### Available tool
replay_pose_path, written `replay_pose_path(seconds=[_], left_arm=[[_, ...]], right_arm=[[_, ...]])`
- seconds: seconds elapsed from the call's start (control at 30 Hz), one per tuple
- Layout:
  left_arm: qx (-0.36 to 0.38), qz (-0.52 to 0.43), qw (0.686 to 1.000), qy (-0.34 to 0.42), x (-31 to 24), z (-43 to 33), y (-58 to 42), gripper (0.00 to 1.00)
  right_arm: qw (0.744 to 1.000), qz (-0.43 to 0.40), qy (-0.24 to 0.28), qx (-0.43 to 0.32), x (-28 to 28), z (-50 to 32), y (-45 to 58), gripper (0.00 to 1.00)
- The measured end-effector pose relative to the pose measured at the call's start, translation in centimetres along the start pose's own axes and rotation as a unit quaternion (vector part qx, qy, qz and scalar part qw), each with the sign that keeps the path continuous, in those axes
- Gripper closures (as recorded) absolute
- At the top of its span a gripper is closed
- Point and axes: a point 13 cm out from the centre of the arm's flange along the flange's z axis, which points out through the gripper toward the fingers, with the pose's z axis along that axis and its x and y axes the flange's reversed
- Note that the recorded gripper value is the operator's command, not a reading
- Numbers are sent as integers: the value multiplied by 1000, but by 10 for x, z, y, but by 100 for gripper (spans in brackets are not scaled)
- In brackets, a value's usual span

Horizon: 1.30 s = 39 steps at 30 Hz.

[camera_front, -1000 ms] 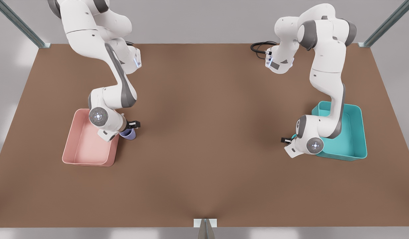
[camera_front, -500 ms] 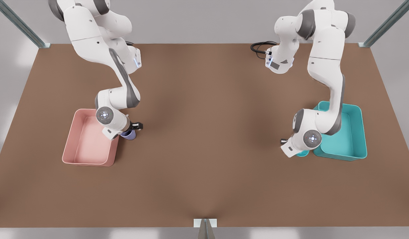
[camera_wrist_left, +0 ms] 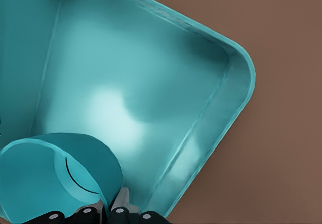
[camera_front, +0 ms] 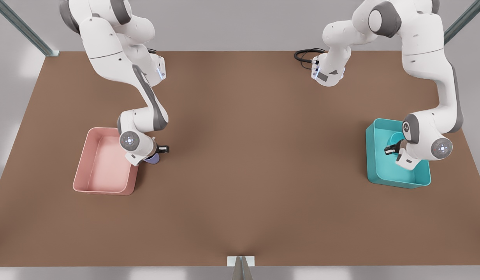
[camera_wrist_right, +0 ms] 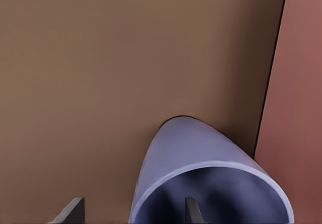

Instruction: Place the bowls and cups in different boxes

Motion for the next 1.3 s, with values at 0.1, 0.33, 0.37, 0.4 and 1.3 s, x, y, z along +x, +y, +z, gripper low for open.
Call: replay_pose_path(seconds=[0.1,0.33,0.37,0.4,1.3], left_arm=[[2,-11,1000,-6,-12,23,11,79],[14,-19,999,-28,-35,51,12,0],[23,-15,999,-34,-35,39,7,0],[29,-10,999,-43,-32,20,3,0],[27,193,980,-35,166,-324,-189,0]], right_arm=[[1000,2,2,2,-3,5,-1,57],[1000,4,-4,-1,-13,-4,-2,79],[1000,4,-6,-2,-15,-8,-3,79],[1000,4,-15,-4,-23,-20,-2,79],[997,-60,-32,22,-100,-58,-172,79]])
